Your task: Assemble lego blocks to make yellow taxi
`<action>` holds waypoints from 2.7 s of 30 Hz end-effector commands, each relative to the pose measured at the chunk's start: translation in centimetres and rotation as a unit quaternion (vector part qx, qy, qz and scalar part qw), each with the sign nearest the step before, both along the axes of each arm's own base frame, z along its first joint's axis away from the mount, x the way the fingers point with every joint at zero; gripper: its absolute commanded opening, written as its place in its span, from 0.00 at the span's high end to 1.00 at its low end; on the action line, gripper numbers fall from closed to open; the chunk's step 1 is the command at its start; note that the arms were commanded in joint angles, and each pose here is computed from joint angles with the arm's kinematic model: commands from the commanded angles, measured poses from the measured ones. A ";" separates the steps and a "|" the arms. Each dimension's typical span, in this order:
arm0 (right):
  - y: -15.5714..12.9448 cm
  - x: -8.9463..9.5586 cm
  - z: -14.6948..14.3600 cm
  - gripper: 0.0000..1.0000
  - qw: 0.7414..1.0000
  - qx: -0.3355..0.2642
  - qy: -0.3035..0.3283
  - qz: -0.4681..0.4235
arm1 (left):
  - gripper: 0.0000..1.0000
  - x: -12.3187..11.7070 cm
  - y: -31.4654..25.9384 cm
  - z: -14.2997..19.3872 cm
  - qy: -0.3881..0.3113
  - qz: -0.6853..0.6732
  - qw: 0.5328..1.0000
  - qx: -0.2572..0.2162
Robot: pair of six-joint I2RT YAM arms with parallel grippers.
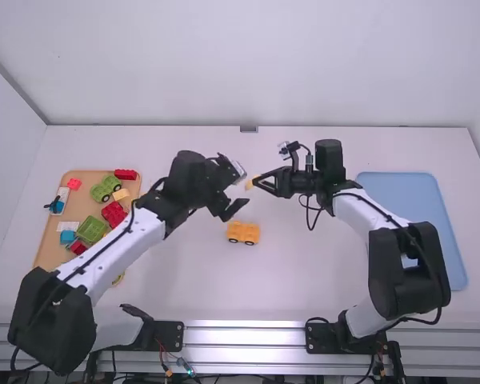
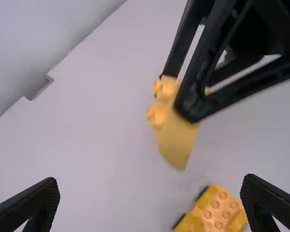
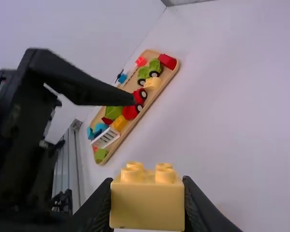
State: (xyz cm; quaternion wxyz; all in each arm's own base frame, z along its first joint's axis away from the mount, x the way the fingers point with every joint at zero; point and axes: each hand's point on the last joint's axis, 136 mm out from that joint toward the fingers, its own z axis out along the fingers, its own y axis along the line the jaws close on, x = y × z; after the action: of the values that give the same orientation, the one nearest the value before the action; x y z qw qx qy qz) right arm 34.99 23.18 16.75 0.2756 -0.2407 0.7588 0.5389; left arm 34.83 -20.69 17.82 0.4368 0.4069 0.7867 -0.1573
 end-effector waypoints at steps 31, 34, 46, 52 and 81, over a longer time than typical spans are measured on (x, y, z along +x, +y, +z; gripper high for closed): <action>3.8 -3.6 5.3 0.77 0.949 -0.104 -0.233 0.186 | 0.07 -2.5 1.2 4.0 0.114 -0.217 0.941 -0.232; 4.0 -3.8 5.5 0.77 0.949 -0.094 -0.232 0.190 | 0.08 -3.1 1.0 3.8 0.097 -0.238 0.941 -0.220; 3.8 -5.4 5.5 0.77 0.948 -0.077 -0.223 0.215 | 0.10 -3.5 0.8 3.7 0.086 -0.253 0.939 -0.215; 3.8 -5.4 5.5 0.77 0.948 -0.077 -0.222 0.216 | 0.11 -4.1 0.1 3.7 0.093 -0.261 0.937 -0.215; 4.6 -6.2 4.8 0.76 0.939 -0.096 -0.235 0.233 | 0.56 -4.2 0.0 3.4 0.100 -0.259 0.937 -0.212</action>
State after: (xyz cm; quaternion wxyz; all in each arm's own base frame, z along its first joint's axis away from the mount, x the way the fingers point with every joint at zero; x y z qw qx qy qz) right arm 28.61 27.60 20.76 0.2807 -0.5524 0.6502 0.4397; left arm 30.39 -20.58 19.94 0.3609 0.4682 0.6586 -0.4656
